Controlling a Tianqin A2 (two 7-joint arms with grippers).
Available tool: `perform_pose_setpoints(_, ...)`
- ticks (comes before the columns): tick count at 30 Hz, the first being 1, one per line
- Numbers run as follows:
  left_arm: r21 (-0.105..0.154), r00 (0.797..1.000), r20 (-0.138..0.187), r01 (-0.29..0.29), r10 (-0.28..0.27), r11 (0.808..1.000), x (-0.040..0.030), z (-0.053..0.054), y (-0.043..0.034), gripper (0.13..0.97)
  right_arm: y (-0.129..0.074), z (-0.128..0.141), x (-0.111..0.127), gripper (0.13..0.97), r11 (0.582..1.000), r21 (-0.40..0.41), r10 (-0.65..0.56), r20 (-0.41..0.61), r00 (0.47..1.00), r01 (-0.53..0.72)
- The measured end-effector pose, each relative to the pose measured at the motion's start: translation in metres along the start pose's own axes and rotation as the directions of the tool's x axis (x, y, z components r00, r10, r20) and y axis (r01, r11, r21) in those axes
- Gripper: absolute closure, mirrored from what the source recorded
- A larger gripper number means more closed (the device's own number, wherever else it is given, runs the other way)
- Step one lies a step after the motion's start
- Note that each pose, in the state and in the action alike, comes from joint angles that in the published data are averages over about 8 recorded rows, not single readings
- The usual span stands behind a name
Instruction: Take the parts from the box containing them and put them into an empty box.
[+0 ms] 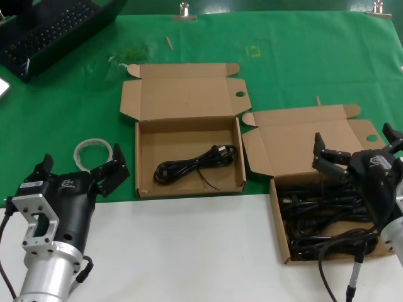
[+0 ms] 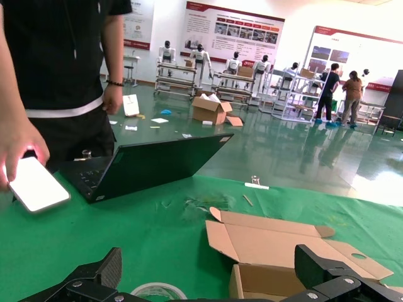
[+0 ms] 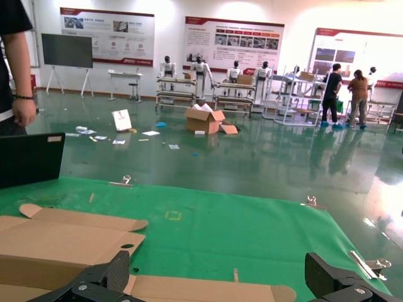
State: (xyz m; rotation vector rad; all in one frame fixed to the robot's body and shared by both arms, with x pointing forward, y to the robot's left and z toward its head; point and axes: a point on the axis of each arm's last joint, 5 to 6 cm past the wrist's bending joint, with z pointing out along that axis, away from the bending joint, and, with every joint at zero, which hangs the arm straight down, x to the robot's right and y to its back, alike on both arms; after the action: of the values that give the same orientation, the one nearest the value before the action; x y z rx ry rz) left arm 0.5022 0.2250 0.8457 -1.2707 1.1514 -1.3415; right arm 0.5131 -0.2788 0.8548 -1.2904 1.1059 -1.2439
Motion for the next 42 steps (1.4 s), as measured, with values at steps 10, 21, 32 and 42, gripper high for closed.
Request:
perform_pose_setpoints(10,0.0,1.0,0.0,0.0,0.0,1.0,0.0,0.0,0.0,0.132,0.0,0.0,0.0,0.13,1.0,0.0,0.0,0.0,1.0,0.0)
perform_pose_setpoints(21,0.0,1.0,0.0,0.0,0.0,1.0,0.0,0.0,0.0,0.132,0.0,0.0,0.0,0.13,1.0,0.0,0.0,0.0,1.0,0.0)
perform_pose_setpoints(32,0.0,1.0,0.0,0.0,0.0,1.0,0.0,0.0,0.0,0.132,0.0,0.0,0.0,0.13,1.0,0.0,0.0,0.0,1.0,0.0)
perform_pose_setpoints(42,0.0,1.0,0.0,0.0,0.0,1.0,0.0,0.0,0.0,0.132,0.0,0.0,0.0,0.13,1.0,0.0,0.0,0.0,1.0,0.0)
